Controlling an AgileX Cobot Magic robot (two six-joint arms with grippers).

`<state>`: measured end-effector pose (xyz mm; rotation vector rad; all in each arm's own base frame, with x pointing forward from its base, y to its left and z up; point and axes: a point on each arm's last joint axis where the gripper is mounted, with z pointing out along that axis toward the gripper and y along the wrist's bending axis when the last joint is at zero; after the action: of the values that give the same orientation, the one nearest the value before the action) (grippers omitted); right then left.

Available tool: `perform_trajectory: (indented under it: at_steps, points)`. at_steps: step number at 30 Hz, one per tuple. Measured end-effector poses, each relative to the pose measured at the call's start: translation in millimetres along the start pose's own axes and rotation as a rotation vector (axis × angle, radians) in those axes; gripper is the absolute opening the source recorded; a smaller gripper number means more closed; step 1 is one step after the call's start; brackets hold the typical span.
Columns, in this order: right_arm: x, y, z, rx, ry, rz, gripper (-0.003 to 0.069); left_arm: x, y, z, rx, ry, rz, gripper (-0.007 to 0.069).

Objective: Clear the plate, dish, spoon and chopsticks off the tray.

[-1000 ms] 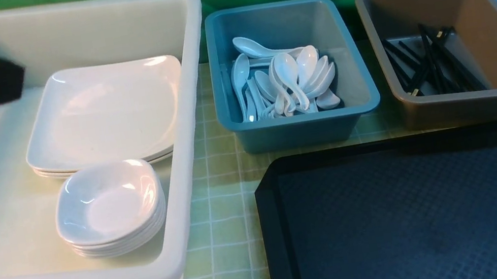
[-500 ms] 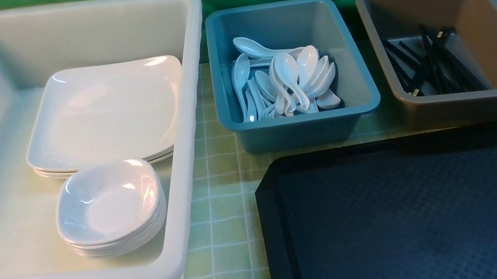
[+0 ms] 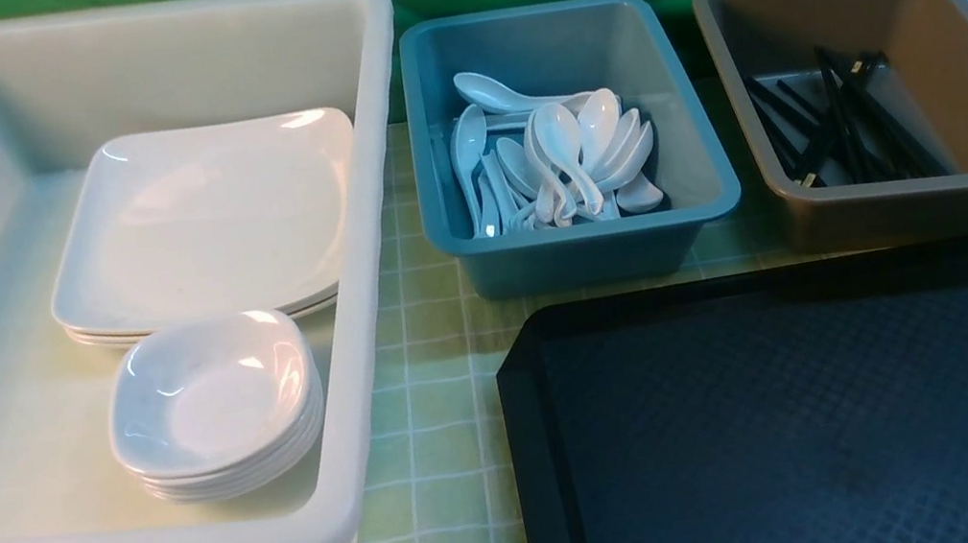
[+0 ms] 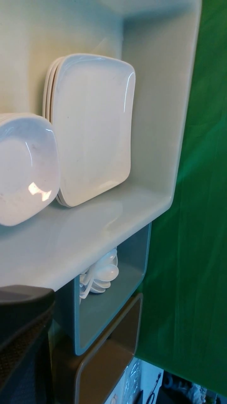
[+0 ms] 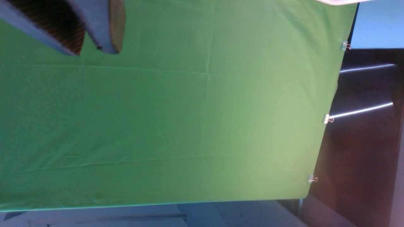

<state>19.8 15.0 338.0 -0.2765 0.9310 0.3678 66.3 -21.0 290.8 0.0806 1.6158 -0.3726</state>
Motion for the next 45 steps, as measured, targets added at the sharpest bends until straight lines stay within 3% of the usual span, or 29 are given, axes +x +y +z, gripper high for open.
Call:
perform_trajectory:
  at_steps: [8,12,18,22,29,45]
  points:
    - [0,0,0,0.000,-0.001,0.001,0.0124,0,0,0,-0.001,0.000,0.003,-0.0017]
    - [0,0,0,0.000,-0.001,0.001,0.0134,0,3,-3,-0.030,-0.026,0.110,-0.0017]
    - [0,0,0,0.000,-0.001,0.001,0.0147,36,21,-11,-0.215,-0.128,0.202,-0.0017]
    - [0,0,0,0.000,-0.001,0.001,0.0157,77,33,-12,-0.298,-0.072,0.210,-0.0017]
    - [0,0,0,0.000,-0.001,0.001,0.0176,95,36,-12,-0.305,0.075,0.197,-0.0017]
    - [0,0,0,0.000,-0.001,0.001,0.0214,95,36,-13,-0.305,0.082,0.199,-0.0017]
